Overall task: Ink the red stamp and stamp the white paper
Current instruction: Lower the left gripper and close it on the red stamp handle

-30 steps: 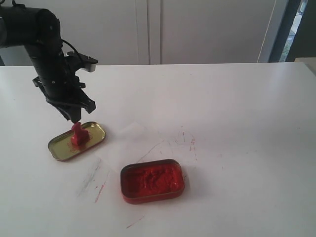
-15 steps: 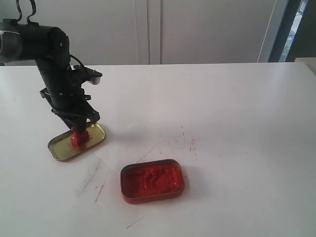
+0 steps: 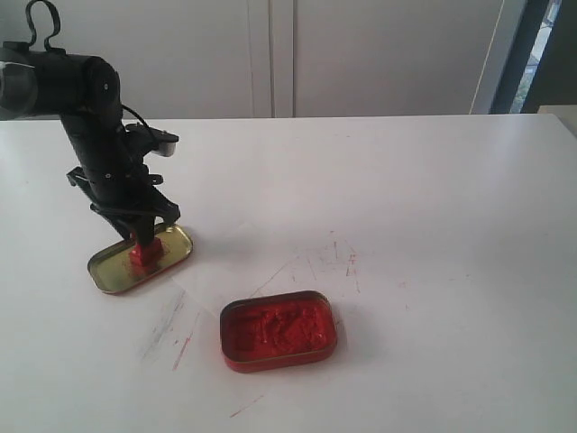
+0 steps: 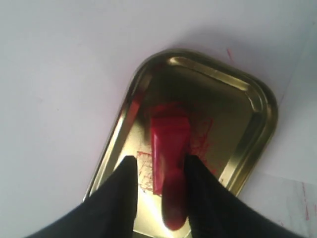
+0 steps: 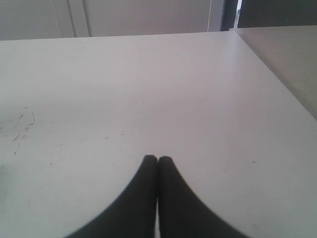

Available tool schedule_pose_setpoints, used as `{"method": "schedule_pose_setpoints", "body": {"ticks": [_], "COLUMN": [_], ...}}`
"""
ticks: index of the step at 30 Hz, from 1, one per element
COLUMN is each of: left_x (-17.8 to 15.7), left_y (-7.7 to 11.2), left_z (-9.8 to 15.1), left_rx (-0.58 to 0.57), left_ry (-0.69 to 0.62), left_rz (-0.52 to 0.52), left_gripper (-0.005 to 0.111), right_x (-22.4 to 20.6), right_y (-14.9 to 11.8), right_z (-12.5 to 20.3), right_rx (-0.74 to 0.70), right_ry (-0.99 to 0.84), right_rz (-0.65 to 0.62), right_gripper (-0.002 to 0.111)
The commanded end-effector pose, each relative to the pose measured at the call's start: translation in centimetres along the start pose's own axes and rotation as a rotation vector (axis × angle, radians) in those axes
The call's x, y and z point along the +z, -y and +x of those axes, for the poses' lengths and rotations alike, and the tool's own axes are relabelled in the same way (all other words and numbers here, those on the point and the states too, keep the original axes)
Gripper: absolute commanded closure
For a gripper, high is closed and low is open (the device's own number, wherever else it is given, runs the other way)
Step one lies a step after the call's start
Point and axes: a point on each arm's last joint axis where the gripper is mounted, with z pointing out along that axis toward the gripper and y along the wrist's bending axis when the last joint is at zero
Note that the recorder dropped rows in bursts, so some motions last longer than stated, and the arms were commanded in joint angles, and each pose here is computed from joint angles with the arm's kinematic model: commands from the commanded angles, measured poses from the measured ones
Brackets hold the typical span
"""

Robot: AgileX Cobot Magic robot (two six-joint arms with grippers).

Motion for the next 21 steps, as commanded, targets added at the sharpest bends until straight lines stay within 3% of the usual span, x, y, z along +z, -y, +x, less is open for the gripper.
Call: {"method": "schedule_pose_setpoints", "body": {"ticks": [1, 10, 21], "left_x": [-0.1, 1.4, 1.0], "left_y": [0.2, 0.4, 0.3], "left_z": [0.0, 0.0, 0.0], "left_rx": [-0.028, -0.043, -0.038], "left_ry": [0.003, -0.032, -0.032], "left_rz": [0.036, 0.068, 0.061], "left_gripper": [0.069, 0.069, 0.069], "right_x": [0.0, 0.0, 0.0], "right_y": [0.0, 0.0, 0.0], "right_z": [0.0, 0.0, 0.0], "right_rx": [0.001, 0.001, -0.003], "right_ry": [0.013, 0.013, 0.012], "right_rz": [0.001, 0.001, -0.002], "right_gripper": [0.108, 0.108, 0.108]}}
